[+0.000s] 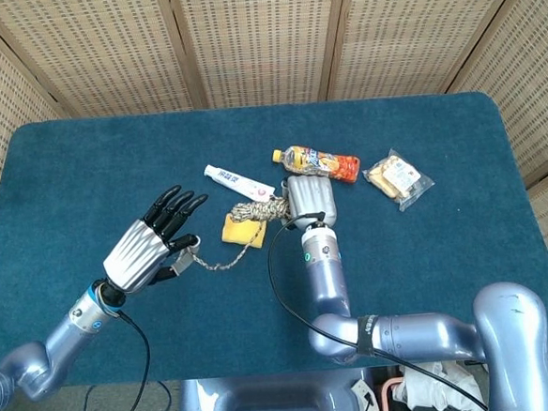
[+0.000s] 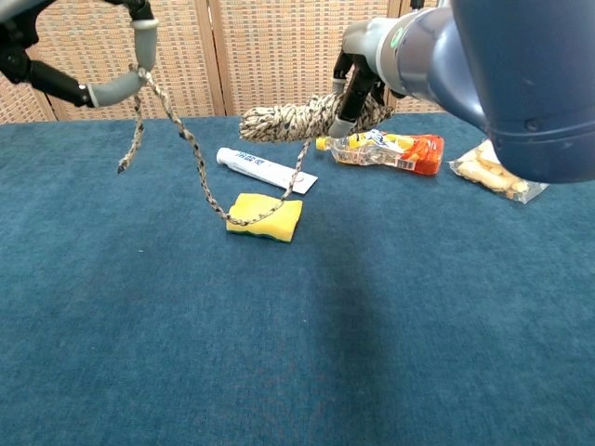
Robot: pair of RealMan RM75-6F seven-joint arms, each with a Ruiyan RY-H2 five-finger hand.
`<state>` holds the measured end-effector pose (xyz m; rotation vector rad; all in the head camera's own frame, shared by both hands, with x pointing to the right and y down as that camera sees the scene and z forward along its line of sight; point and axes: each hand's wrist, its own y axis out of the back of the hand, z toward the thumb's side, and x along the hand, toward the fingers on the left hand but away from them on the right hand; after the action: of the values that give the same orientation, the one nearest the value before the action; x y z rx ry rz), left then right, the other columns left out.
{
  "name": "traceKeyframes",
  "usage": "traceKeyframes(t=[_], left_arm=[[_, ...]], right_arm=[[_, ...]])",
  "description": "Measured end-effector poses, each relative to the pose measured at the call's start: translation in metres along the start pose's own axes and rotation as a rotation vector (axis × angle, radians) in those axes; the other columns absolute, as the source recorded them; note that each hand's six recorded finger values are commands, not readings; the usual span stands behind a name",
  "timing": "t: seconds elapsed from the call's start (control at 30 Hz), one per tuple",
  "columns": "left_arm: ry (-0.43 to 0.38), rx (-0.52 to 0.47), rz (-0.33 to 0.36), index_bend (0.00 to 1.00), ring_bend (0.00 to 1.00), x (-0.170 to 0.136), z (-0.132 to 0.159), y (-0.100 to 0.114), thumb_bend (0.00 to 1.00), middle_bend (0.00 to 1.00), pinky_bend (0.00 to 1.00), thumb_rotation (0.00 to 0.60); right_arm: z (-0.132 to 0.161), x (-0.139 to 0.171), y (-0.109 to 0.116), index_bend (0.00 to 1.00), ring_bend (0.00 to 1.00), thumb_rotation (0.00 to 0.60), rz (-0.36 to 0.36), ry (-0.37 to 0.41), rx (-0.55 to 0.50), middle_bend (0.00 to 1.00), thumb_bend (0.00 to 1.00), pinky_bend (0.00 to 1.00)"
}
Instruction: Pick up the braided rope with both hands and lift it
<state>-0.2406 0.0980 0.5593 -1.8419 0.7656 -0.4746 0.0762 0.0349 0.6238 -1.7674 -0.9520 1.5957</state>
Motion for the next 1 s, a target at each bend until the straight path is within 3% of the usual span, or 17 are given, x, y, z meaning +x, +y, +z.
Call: traceKeyframes(t=[0.17, 0.37, 0.8, 1.0], left_arm=[[0.006, -0.08, 0.005, 0.88, 0.0, 0.013, 0.007, 0.007, 0.6, 0.0, 0.0, 0.6], [0.07, -0.201, 0.01, 0.88, 0.0, 0.031, 0.002, 0.009, 0.61, 0.0, 0.0, 0.6], [0.286, -0.538, 0.151, 0.89, 0.0, 0.098, -0.025, 0.022, 0.61, 0.0, 0.0, 0.6], [0.39, -0.696, 0.175, 0.89, 0.0, 0.125, -0.035, 0.017, 0.61, 0.0, 0.0, 0.6]], right_arm=[[0.008, -0.004, -0.011, 0.77, 0.73, 0.6, 0.033, 0.046, -0.008, 0.87, 0.83, 0.96], [0.012, -0.01, -0.028, 0.77, 0.73, 0.6, 0.071, 0.092, -0.022, 0.87, 0.83, 0.96], [0.032, -0.008, -0.056, 0.77, 0.73, 0.6, 0.161, 0.265, -0.029, 0.88, 0.83, 0.96], [0.036, -0.01, -0.064, 0.77, 0.73, 0.6, 0.188, 0.335, -0.067, 0.88, 0.83, 0.96]])
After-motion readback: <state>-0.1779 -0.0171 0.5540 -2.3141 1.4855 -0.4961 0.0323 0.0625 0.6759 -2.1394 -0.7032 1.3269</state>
